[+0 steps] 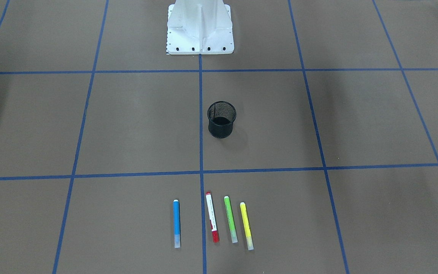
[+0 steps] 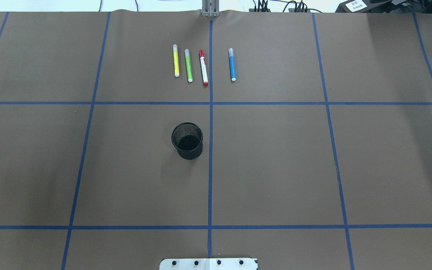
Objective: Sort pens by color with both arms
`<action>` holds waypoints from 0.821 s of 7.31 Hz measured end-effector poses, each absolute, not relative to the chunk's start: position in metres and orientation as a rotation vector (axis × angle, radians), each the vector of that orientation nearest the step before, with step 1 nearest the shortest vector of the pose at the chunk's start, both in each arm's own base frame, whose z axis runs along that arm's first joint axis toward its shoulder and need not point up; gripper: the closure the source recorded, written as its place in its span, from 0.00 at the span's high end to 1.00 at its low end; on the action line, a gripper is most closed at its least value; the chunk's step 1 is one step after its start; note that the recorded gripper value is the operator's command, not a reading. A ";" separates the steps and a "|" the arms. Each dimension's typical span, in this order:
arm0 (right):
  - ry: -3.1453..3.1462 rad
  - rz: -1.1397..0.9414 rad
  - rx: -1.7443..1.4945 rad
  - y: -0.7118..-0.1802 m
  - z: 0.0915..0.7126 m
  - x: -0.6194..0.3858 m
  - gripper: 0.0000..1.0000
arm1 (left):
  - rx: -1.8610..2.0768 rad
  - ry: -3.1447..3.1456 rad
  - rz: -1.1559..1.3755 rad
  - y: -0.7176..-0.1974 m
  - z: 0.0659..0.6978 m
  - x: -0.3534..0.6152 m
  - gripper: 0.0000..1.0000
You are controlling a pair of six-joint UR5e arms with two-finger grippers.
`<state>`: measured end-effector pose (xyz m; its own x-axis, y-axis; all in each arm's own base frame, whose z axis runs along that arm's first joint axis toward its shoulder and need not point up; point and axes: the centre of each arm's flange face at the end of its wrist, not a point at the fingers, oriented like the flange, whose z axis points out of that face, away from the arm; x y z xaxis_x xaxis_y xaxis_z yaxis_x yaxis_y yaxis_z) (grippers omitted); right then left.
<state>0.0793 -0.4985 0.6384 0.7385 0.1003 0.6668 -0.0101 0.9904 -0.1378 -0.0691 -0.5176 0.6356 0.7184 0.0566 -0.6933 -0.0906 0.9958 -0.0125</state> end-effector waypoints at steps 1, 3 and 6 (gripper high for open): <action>-0.738 0.075 -0.117 -0.501 0.636 0.079 1.00 | -0.045 0.765 0.082 -0.519 0.635 -0.069 1.00; -0.740 0.082 -0.112 -0.501 0.636 0.079 1.00 | -0.045 0.741 0.086 -0.521 0.634 -0.070 1.00; -0.739 0.080 -0.108 -0.501 0.635 0.079 1.00 | -0.046 0.689 0.089 -0.524 0.636 -0.074 1.00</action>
<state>0.0793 -0.5008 0.6353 0.7362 0.1105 0.6677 -0.0345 0.9914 -0.1260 -0.0738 -0.5236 0.6360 0.7685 0.0667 -0.6364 -0.0972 0.9952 -0.0131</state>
